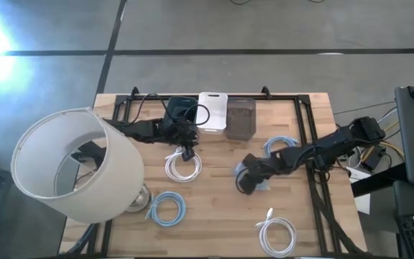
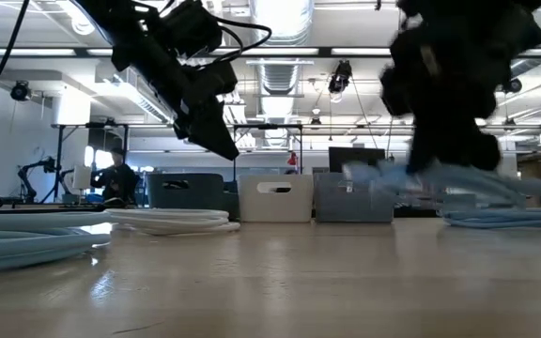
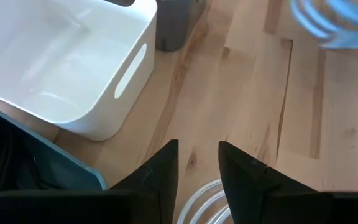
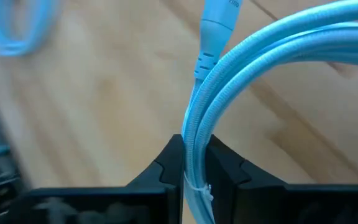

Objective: Pick & Place USB Port
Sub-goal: Put the middle right light blue HDMI cable into the black bin

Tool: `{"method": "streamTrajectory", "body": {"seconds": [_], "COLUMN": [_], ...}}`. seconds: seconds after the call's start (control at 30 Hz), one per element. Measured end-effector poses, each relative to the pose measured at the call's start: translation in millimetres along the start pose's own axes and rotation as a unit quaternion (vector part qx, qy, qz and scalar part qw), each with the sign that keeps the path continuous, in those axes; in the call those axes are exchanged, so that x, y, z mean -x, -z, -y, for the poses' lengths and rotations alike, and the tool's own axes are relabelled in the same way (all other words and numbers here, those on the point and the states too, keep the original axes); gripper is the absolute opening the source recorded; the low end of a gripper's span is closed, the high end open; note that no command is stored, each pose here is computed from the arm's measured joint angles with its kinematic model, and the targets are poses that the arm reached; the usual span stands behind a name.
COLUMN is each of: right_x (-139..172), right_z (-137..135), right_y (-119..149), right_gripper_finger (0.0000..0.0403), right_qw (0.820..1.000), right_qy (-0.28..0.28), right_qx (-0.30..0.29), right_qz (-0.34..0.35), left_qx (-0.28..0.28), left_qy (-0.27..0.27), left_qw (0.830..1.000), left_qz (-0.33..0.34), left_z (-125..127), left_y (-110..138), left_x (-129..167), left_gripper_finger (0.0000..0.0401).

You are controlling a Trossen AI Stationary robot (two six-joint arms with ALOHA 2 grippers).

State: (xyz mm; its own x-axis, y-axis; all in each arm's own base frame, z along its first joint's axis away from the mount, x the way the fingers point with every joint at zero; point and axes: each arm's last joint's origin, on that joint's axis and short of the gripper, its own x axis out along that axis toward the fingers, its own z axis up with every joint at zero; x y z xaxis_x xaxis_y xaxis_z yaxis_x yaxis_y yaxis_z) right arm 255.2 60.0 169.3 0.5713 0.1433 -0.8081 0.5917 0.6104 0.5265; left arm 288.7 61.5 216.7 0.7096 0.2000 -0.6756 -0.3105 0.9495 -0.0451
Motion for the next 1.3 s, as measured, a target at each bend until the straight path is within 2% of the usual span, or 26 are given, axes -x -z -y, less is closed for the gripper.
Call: {"method": "streamTrajectory", "body": {"seconds": [0.13,0.23,0.3,0.43,0.53,0.63,0.73,0.9,0.97,1.17,1.3], "right_x": [13.5,24.4,31.7,46.2,55.5,60.5,60.1,49.4,46.4,41.8,23.1], "right_z": [-28.1,-43.7,-48.9,-47.9,-39.3,-24.0,-4.2,24.8,33.2,50.2,58.7], "right_y": [-15.0,-29.4,-41.4,-67.0,-86.3,-105.5,-120.3,-139.7,-148.0,-176.4,-189.2], "right_gripper_finger": [0.0033,0.0040,0.0045,0.0044,0.0041,0.0040,0.0042,0.0046,0.0045,0.0041,0.0043], "right_qw": [0.995,0.983,0.972,0.952,0.933,0.921,0.916,0.925,0.924,0.926,0.924], "right_qy": [-0.036,-0.029,0.004,0.092,0.165,0.212,0.241,0.234,0.241,0.281,0.320], "right_qx": [0.088,0.159,0.184,0.197,0.198,0.178,0.166,0.191,0.202,0.151,0.110], "right_qz": [0.030,0.092,0.145,0.215,0.253,0.275,0.276,0.229,0.219,0.202,0.179], "left_qx": [0.000,0.000,0.000,0.001,0.001,0.002,0.003,0.003,0.003,0.003,0.003], "left_qy": [0.000,0.000,0.001,0.002,0.003,0.003,0.003,0.003,0.004,0.004,0.004], "left_qw": [1.000,1.000,1.000,1.000,1.000,1.000,1.000,1.000,1.000,1.000,1.000], "left_qz": [0.001,0.001,0.005,0.014,0.017,0.017,0.016,0.017,0.016,0.018,0.019], "left_z": [0.0,0.0,0.1,0.3,0.4,0.4,0.4,0.4,0.4,0.5,0.5], "left_y": [0.2,0.1,-0.7,-2.3,-2.8,-2.8,-2.8,-2.8,-2.8,-3.2,-3.2], "left_x": [-0.1,-0.1,-0.1,-0.1,-0.1,-0.1,-0.1,-0.1,-0.1,-0.1,-0.1], "left_gripper_finger": [0.0117,0.0117,0.0117,0.0117,0.0117,0.0117,0.0117,0.0117,0.0117,0.0117,0.0117]}}
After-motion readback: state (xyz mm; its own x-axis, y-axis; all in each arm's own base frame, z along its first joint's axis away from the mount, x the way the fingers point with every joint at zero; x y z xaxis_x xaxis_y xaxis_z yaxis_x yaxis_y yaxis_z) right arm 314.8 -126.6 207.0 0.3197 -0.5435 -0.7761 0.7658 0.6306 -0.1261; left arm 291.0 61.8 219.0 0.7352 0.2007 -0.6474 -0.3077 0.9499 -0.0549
